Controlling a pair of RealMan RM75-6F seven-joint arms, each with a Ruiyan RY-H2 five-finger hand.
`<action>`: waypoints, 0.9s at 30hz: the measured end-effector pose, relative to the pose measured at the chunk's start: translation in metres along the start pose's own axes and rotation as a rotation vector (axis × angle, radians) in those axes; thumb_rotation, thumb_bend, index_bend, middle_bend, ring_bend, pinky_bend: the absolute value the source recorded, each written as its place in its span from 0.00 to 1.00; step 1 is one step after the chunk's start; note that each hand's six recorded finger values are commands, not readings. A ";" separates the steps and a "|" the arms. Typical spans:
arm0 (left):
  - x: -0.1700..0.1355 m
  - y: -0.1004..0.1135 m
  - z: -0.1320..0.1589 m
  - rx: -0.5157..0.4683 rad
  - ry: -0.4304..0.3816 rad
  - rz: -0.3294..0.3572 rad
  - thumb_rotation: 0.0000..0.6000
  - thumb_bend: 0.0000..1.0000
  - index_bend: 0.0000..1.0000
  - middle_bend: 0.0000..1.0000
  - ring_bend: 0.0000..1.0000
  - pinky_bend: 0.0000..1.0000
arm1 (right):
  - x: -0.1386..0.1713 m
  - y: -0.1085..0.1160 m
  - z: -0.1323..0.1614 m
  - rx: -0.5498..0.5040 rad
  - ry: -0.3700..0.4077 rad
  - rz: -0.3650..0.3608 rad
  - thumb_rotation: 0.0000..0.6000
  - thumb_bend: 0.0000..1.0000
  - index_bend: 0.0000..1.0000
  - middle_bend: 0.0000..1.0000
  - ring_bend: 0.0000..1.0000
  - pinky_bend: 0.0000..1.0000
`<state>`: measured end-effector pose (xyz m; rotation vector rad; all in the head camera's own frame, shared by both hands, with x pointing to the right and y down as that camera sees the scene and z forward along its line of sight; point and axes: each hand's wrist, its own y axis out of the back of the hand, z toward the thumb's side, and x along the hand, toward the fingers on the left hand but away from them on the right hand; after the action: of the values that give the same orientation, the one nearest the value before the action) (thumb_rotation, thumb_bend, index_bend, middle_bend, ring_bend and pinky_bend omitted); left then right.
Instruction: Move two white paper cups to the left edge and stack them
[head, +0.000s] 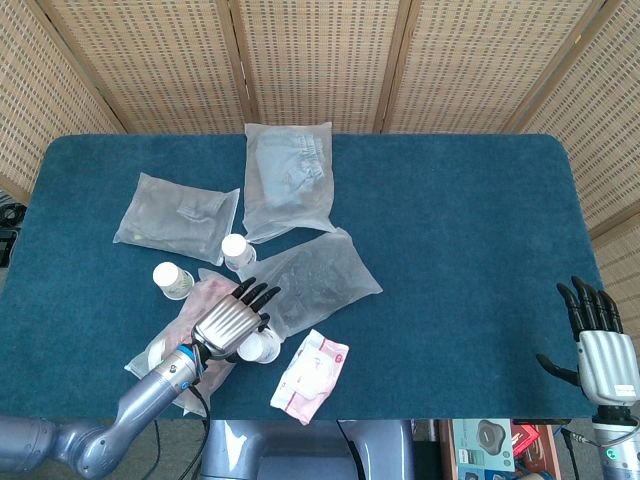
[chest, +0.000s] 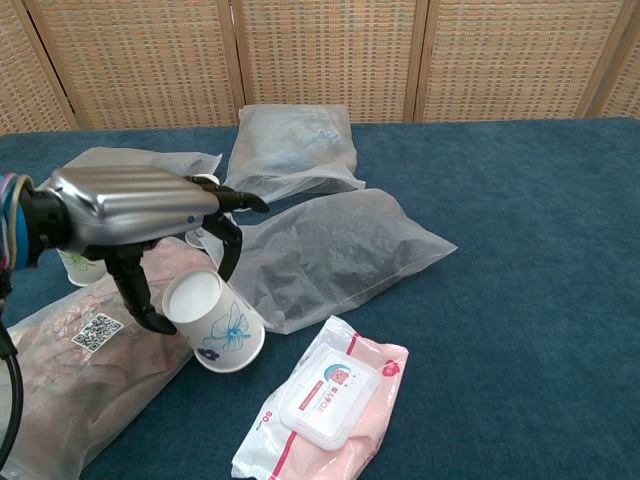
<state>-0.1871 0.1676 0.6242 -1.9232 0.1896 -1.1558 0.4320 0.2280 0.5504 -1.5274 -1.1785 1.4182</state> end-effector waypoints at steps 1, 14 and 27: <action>-0.003 0.007 -0.002 -0.003 0.004 0.016 1.00 0.17 0.46 0.00 0.00 0.00 | 0.000 0.000 0.000 0.000 0.001 0.000 1.00 0.09 0.00 0.00 0.00 0.00; -0.047 0.061 -0.063 -0.005 0.142 0.149 1.00 0.17 0.46 0.00 0.00 0.00 | 0.001 -0.002 0.002 0.007 0.003 0.008 1.00 0.09 0.00 0.00 0.00 0.00; -0.096 0.066 -0.151 0.015 0.361 0.156 1.00 0.17 0.46 0.00 0.00 0.00 | 0.001 -0.003 0.004 0.011 0.009 0.009 1.00 0.09 0.00 0.00 0.00 0.00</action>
<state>-0.3401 0.0865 0.5437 -1.6406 0.5147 -1.3842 0.4277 0.2301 0.5524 -1.5318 -1.1581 1.4205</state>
